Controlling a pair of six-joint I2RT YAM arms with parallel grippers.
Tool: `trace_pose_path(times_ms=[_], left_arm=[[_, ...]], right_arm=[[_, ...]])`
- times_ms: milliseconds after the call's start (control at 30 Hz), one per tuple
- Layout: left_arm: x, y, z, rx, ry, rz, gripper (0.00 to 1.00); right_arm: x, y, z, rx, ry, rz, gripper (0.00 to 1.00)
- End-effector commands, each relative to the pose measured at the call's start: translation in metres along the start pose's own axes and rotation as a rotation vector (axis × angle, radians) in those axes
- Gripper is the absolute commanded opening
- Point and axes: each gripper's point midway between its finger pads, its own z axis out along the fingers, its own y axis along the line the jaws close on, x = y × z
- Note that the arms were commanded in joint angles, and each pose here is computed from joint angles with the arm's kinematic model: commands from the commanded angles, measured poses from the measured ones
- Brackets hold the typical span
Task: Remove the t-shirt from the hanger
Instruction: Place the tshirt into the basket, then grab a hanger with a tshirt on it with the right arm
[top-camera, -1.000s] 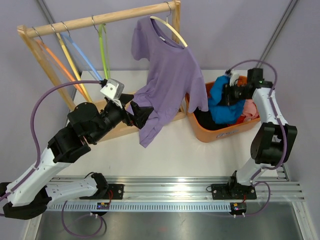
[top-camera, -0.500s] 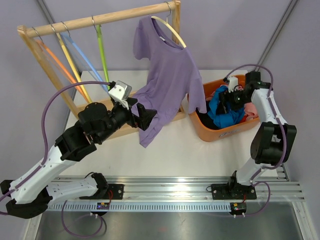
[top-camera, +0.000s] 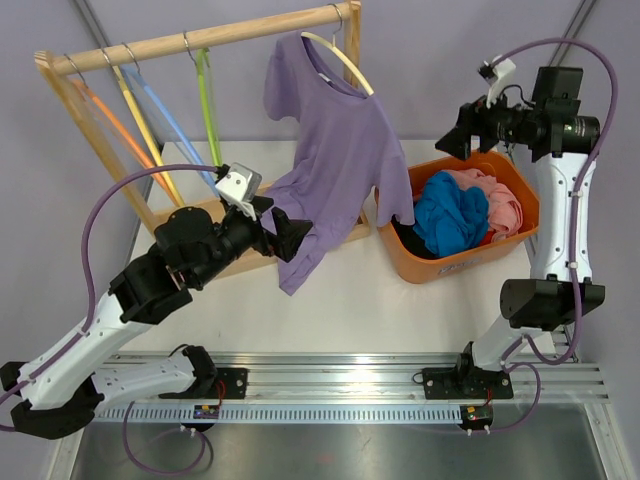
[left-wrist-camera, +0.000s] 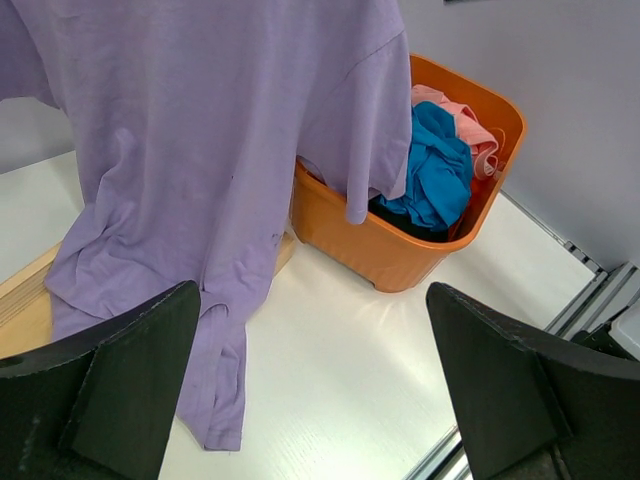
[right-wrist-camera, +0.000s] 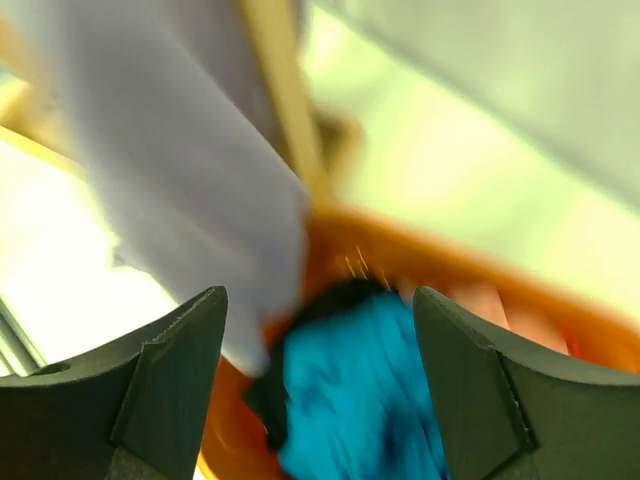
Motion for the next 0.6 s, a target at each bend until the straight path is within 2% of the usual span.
trace_pose_path(times_ms=[0, 33, 133, 233, 400, 567], left_arm=[[-0.013, 0.003, -0.002, -0.012, -0.056, 0.0, 0.99], [-0.013, 0.003, -0.002, -0.011, -0.052, -0.004, 0.99], [-0.012, 0.003, -0.003, -0.012, -0.045, -0.02, 0.99], [-0.007, 0.004, -0.004, -0.019, -0.042, -0.044, 0.99], [-0.005, 0.004, -0.004, -0.019, -0.052, -0.071, 0.99], [-0.002, 0.006, -0.005, -0.029, -0.048, -0.076, 0.99]], right_arm=[[-0.063, 0.074, 0.0, -0.227, -0.145, -0.022, 0.81], [-0.083, 0.086, 0.005, -0.223, -0.193, -0.036, 0.81], [-0.131, 0.086, 0.0, -0.162, -0.333, 0.006, 0.77], [-0.16, 0.087, 0.01, -0.101, -0.414, -0.012, 0.73], [-0.181, 0.113, 0.045, -0.105, -0.448, -0.048, 0.71], [-0.19, 0.104, 0.079, 0.003, -0.471, -0.097, 0.7]])
